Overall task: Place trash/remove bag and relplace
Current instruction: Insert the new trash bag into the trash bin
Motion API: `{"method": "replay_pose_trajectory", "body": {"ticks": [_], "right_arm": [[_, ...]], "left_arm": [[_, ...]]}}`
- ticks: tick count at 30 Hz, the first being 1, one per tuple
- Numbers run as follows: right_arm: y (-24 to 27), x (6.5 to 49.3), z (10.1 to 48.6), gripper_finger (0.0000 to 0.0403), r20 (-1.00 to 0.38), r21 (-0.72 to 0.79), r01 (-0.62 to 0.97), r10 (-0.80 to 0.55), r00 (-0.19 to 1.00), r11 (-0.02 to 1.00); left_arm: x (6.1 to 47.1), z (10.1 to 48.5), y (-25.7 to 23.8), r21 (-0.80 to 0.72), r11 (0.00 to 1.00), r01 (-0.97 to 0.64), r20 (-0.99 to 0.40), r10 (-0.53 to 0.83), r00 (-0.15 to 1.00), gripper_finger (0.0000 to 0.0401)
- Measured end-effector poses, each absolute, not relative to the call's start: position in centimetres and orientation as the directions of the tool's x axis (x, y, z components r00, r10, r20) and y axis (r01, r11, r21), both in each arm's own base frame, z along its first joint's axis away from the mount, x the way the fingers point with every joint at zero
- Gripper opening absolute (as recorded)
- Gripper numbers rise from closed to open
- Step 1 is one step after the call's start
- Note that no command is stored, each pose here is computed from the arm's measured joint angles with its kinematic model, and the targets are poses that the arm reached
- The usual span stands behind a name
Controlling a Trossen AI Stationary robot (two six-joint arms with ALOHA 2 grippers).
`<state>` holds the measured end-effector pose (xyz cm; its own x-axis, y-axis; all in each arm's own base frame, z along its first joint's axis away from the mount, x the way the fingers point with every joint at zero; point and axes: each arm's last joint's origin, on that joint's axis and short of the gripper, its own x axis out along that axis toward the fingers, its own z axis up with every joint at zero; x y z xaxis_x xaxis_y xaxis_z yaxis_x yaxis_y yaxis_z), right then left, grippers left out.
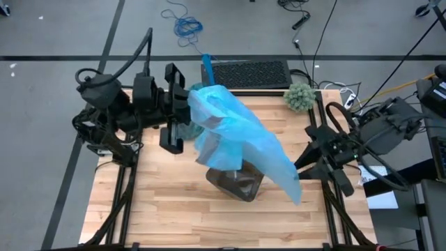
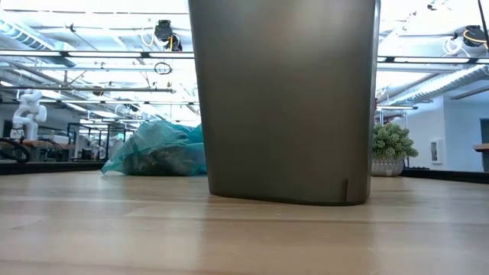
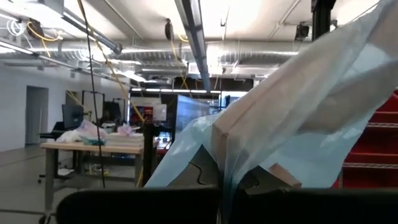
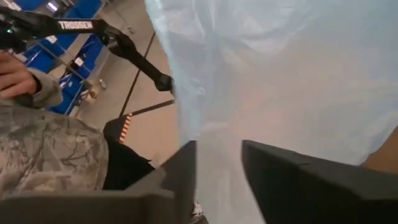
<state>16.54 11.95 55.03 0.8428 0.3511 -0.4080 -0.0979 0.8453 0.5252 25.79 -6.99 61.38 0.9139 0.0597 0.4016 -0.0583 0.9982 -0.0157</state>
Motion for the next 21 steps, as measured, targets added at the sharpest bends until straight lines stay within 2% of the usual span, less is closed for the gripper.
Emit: {"method": "replay_pose_trajectory", "body": {"ticks": [6,10,17,21], "right_arm": [[12.5,16.0,55.5,0.0226,-0.363,0.585,-0.124,0.395,0.844,0.802],[12.7,15.7,55.6,0.0269,-0.358,0.590,-0.136,0.409,0.840,0.796],[13.1,15.4,56.0,0.0276,-0.319,0.611,-0.171,0.438,0.840,0.773],[12.8,15.3,55.8,0.0275,-0.338,0.577,-0.108,0.357,0.871,0.810]], "left_arm": [[25.9,61.4,-6.8,-0.015,0.998,-0.067,0.400,0.068,0.914,0.0000],[26.0,61.2,-6.7,-0.008,0.998,-0.070,0.384,0.067,0.921,0.0000],[25.9,61.3,-6.5,-0.007,0.997,-0.076,0.385,0.073,0.920,0.0000],[25.8,61.3,-6.5,-0.008,0.997,-0.074,0.386,0.072,0.920,0.0000]]}}
